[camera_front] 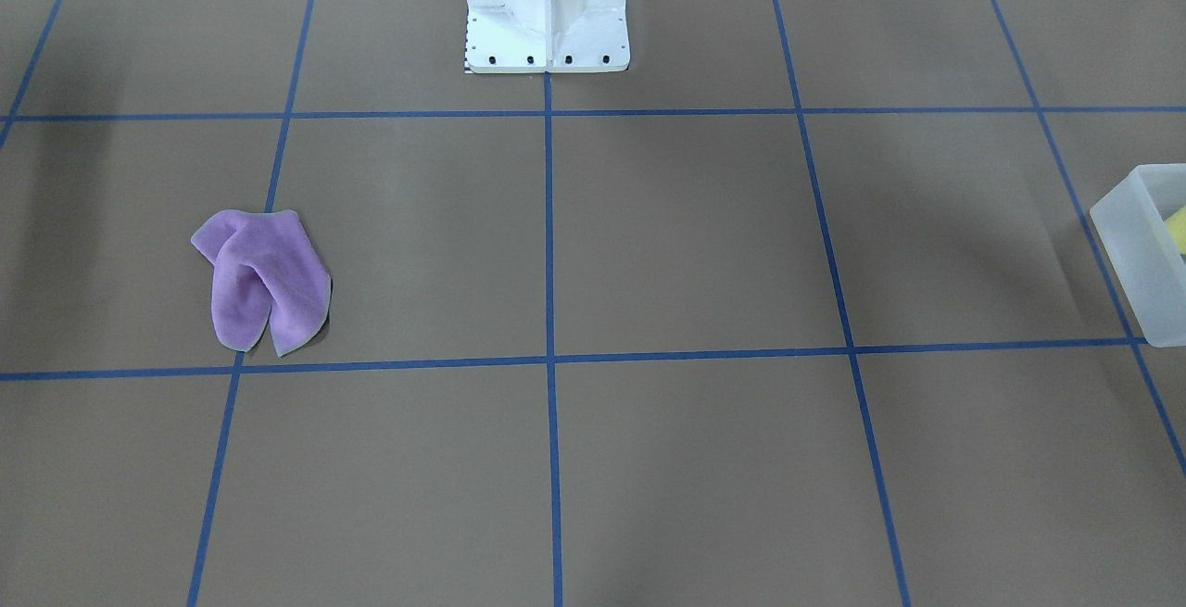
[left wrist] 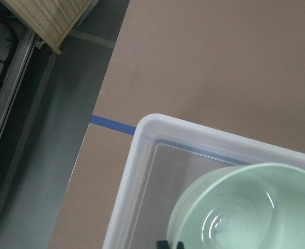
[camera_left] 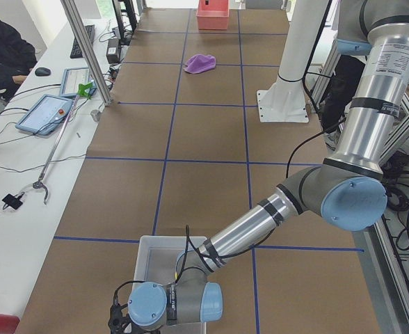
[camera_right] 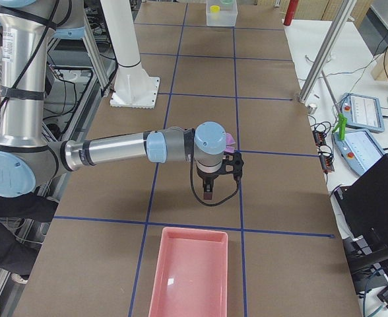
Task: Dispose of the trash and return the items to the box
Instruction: 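Lower the green bowl into the clear bin and release it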
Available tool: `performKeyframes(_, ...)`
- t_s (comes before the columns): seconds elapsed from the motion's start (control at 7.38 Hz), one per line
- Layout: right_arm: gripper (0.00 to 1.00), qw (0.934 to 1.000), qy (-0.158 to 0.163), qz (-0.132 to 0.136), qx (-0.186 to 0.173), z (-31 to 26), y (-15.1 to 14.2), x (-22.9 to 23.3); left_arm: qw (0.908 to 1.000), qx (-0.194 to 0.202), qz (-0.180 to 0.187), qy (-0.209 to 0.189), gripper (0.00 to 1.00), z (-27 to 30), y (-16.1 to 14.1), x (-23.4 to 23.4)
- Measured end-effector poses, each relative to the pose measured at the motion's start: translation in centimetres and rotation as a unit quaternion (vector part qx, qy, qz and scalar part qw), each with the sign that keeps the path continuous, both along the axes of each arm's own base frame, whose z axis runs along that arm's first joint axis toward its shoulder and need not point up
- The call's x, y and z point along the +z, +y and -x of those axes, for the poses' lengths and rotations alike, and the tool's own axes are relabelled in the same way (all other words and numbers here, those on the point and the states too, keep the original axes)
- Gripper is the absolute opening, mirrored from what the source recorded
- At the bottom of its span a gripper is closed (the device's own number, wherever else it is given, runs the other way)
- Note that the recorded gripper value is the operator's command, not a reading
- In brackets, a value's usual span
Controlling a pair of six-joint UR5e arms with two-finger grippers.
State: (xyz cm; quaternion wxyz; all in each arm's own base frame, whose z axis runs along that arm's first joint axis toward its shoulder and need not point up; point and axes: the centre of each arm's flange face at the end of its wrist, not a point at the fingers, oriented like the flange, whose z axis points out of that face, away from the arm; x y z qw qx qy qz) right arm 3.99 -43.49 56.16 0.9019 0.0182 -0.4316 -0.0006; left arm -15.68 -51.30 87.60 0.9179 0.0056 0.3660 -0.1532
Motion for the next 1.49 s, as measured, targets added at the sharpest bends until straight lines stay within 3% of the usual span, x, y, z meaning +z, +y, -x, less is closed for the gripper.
performKeyframes(0.14, 1.00, 1.0000, 0.000, 0.000, 0.000, 0.0, 0.0, 0.0, 1.0000, 0.002, -0.001, 0.000, 0.99, -0.2, 0.0, 0.0)
performKeyframes(0.54, 1.00, 1.0000, 0.000, -0.001, 0.000, 0.0, 0.0, -0.1, 0.9998, 0.003, -0.020, -0.003, 0.99, -0.4, 0.2, -0.1)
performKeyframes(0.81, 1.00, 1.0000, 0.000, -0.002, 0.000, 0.0, 0.0, -0.2, 0.9983, 0.003, -0.055, 0.017, 0.99, -0.4, -1.1, -2.9)
performKeyframes(1.22, 1.00, 1.0000, 0.001, -0.005, 0.000, 0.0, 0.0, -0.3, 0.9932, 0.003, -0.107, 0.045, 0.99, 0.2, -5.0, -12.3)
performKeyframes(1.49, 1.00, 1.0000, 0.006, -0.003, -0.002, 0.1, -0.1, -0.2, 0.9938, -0.018, -0.101, 0.043, 0.99, 0.3, -6.1, -22.1)
